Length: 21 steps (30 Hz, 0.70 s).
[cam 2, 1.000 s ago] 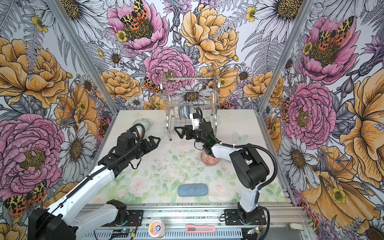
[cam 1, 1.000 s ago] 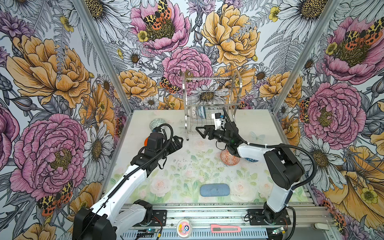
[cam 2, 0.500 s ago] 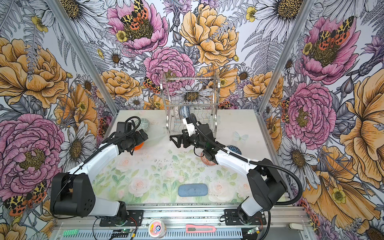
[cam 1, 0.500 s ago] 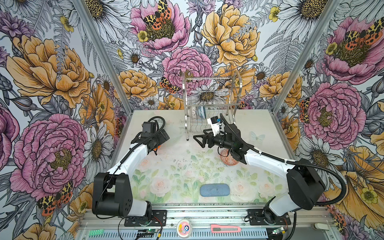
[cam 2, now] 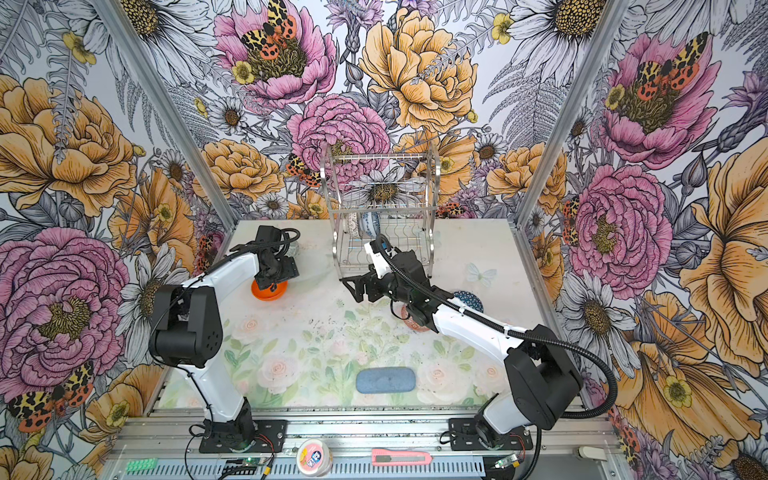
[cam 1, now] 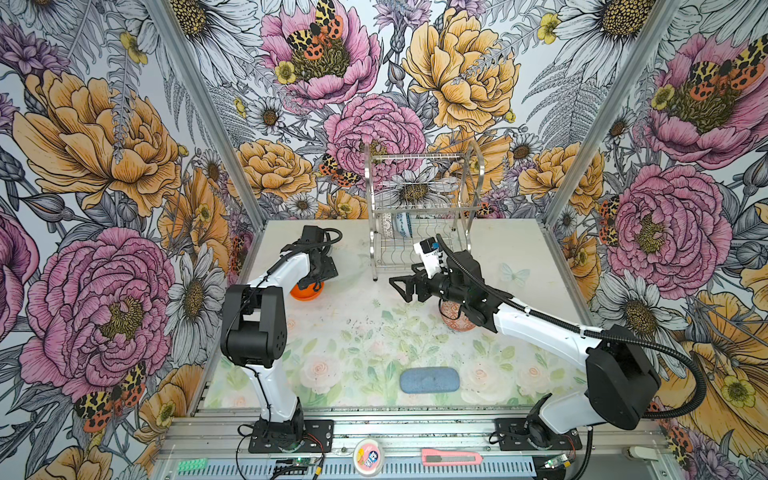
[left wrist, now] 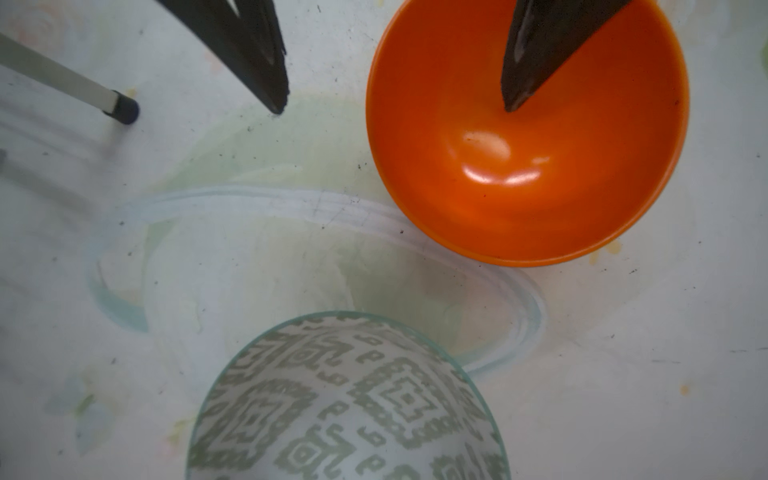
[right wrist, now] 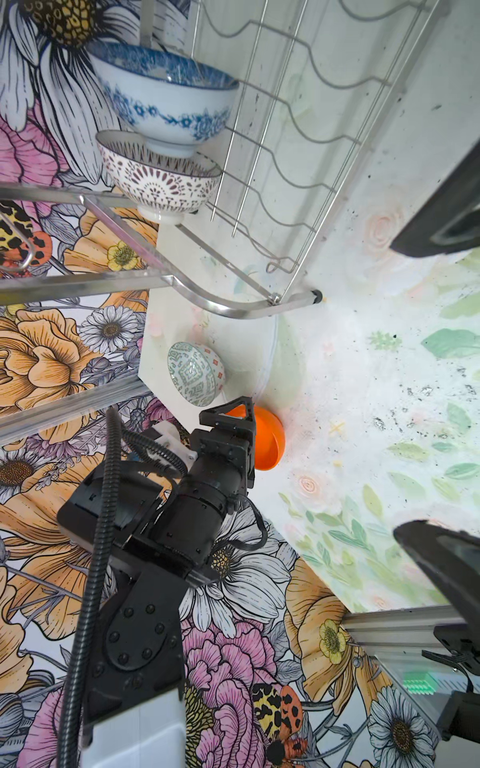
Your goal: Load the bowls into the dish rack
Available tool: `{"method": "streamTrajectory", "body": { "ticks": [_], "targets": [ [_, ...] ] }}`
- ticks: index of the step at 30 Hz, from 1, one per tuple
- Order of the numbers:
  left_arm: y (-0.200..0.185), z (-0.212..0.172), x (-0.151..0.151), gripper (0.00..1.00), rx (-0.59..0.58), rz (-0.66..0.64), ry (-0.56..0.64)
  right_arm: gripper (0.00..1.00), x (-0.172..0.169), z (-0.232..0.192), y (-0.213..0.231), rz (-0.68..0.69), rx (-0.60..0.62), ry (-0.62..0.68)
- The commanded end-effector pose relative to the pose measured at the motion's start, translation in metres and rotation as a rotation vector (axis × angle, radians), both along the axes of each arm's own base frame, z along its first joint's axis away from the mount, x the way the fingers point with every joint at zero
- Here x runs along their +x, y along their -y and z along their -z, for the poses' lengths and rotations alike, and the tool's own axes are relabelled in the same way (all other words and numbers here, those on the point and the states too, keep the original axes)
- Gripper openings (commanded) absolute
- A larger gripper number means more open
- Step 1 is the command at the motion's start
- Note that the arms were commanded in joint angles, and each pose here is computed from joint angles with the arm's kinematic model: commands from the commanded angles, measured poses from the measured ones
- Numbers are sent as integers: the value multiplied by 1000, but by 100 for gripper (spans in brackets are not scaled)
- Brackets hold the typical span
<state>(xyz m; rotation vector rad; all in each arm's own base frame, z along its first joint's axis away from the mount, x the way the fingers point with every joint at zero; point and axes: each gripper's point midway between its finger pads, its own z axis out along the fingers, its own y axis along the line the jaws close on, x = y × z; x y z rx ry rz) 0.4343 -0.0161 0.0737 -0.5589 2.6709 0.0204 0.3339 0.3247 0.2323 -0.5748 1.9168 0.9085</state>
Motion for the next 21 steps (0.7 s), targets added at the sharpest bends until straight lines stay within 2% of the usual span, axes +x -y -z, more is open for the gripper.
{"method": "streamTrajectory", "body": {
  "ticks": [1, 15, 21],
  "targets": [
    [-2, 2, -2, 78, 45, 29, -39, 99, -2, -13, 8, 24, 8, 38],
    [-1, 17, -4, 55, 186, 68, -122, 99, -14, -17, 35, 88, 10, 69],
    [-3, 18, -5, 50, 207, 69, -131, 100, -13, -21, 40, 93, 16, 73]
  ]
}}
